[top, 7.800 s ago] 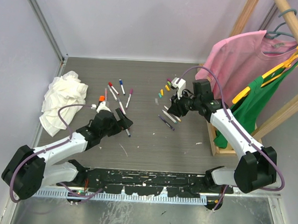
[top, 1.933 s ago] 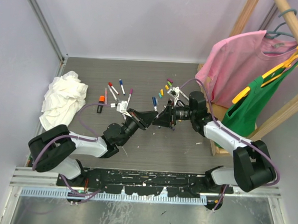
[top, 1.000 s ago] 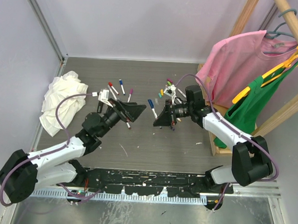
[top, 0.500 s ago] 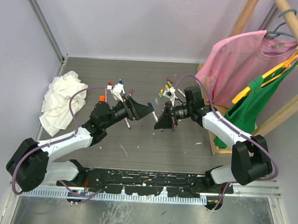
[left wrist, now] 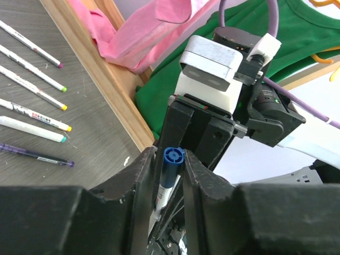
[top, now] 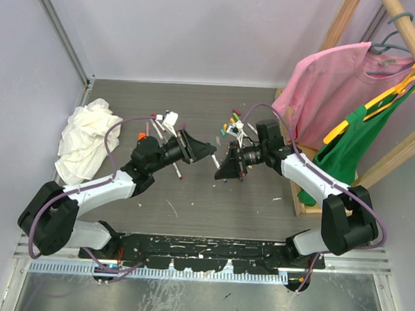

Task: Open the pen caps
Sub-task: Open the pen cap from the pen.

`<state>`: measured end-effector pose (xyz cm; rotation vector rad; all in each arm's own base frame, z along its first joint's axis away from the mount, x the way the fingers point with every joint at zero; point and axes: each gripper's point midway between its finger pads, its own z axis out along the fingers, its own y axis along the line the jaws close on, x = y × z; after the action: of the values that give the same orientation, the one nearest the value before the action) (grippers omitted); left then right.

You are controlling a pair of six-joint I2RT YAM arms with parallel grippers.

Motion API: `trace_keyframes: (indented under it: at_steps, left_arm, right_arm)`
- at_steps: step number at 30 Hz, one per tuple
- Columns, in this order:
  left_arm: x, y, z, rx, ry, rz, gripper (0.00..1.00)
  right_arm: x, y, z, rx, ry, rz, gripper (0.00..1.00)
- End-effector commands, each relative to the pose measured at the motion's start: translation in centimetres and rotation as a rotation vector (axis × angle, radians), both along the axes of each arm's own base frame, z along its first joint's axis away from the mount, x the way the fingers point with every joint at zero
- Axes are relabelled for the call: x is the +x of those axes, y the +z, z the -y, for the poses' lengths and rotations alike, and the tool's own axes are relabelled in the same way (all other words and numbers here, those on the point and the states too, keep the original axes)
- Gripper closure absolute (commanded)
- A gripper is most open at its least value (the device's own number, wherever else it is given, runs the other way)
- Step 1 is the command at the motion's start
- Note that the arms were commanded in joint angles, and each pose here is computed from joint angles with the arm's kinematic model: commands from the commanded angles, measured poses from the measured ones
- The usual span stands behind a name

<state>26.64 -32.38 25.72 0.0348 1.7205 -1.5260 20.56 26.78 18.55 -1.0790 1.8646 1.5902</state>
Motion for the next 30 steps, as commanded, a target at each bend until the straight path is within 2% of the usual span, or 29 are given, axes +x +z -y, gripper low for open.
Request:
trace_keyframes:
  at_steps: [1,4,7,9,12,15,25,30]
  left_arm:
    - [-0.1,2.9,0.4,-0.065,-0.037,0.081,0.74]
    - [-0.3,2.7,0.7,-0.070,-0.057,0.076,0.81]
    - [-0.4,2.6,0.8,-0.077,-0.065,0.085,0.93]
    - [-0.3,2.5,0.8,-0.074,-0.064,0.089,1.00]
    - [-0.3,2.2,0.6,-0.063,-0.053,0.102,1.00]
    - [-0.4,1.4,0.3,-0.046,-0.044,0.103,1.00]
    - [-1.2,-0.4,0.8,-0.027,-0.052,0.095,1.00]
    - [-1.3,-0.6,0.8,-0.033,-0.049,0.110,1.00]
  right_arm:
    - [0.4,1.7,-0.4,0.037,0.027,0.052,0.99]
    - [0.3,1.7,-0.4,0.038,0.030,0.050,0.99]
    - [0.4,1.6,-0.4,0.036,0.028,0.046,0.95]
    - [0.5,1.5,-0.4,0.031,0.021,0.046,0.85]
    - [0.7,1.6,-0.4,0.022,0.005,0.044,0.65]
    - [1.0,1.9,-0.3,0.024,-0.008,0.043,0.58]
    - [1.9,2.0,-0.2,0.027,-0.067,0.031,0.55]
    - [2.1,1.6,-0.3,0.020,-0.078,0.018,0.58]
